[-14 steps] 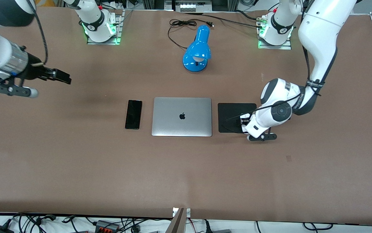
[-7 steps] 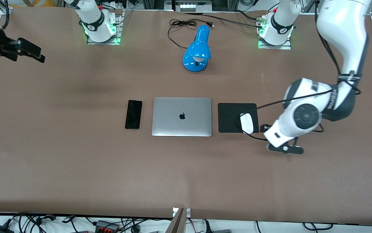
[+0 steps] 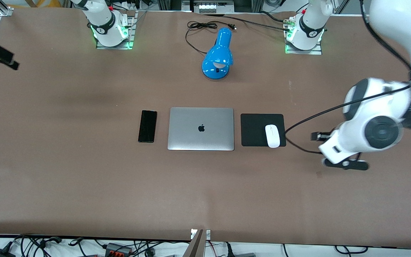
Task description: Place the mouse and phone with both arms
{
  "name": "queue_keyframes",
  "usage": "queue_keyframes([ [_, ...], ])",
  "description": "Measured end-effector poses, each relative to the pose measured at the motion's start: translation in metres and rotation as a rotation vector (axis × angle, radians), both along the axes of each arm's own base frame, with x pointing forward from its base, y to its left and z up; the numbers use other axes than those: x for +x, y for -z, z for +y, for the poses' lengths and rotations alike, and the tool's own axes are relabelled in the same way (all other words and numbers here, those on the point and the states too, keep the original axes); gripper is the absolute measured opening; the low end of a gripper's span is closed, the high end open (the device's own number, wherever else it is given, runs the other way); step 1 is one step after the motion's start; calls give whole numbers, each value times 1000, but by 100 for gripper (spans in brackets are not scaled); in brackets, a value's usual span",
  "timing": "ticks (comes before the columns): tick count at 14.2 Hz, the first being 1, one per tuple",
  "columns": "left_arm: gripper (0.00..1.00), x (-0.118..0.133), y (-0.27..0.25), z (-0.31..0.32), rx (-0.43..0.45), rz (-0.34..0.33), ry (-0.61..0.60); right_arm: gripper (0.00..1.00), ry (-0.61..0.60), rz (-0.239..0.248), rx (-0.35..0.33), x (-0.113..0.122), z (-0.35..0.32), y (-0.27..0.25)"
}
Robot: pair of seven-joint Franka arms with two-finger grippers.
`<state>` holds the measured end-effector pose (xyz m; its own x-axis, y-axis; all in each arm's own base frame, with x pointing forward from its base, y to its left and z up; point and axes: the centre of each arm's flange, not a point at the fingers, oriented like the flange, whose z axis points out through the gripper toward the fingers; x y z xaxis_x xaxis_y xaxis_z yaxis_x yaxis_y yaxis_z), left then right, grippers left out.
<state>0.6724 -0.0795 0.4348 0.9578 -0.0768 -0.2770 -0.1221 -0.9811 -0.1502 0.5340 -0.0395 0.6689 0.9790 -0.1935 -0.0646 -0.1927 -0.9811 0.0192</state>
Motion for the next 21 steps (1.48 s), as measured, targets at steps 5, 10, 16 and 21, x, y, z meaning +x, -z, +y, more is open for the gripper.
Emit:
queue_keyframes([
  [5, 100, -29, -97, 82, -155, -11, -11, 100, 130, -70, -43, 26, -16, 18],
  [10, 100, -45, -126, 116, -198, -10, -64, 100, 93, -101, -44, 53, 6, 47],
  [16, 100, -61, -173, 93, -247, -208, -81, 100, -70, -69, -33, 41, 64, 39],
  [21, 100, -116, -186, 91, -250, -309, -81, 100, -115, -61, -33, 17, 34, 15],
])
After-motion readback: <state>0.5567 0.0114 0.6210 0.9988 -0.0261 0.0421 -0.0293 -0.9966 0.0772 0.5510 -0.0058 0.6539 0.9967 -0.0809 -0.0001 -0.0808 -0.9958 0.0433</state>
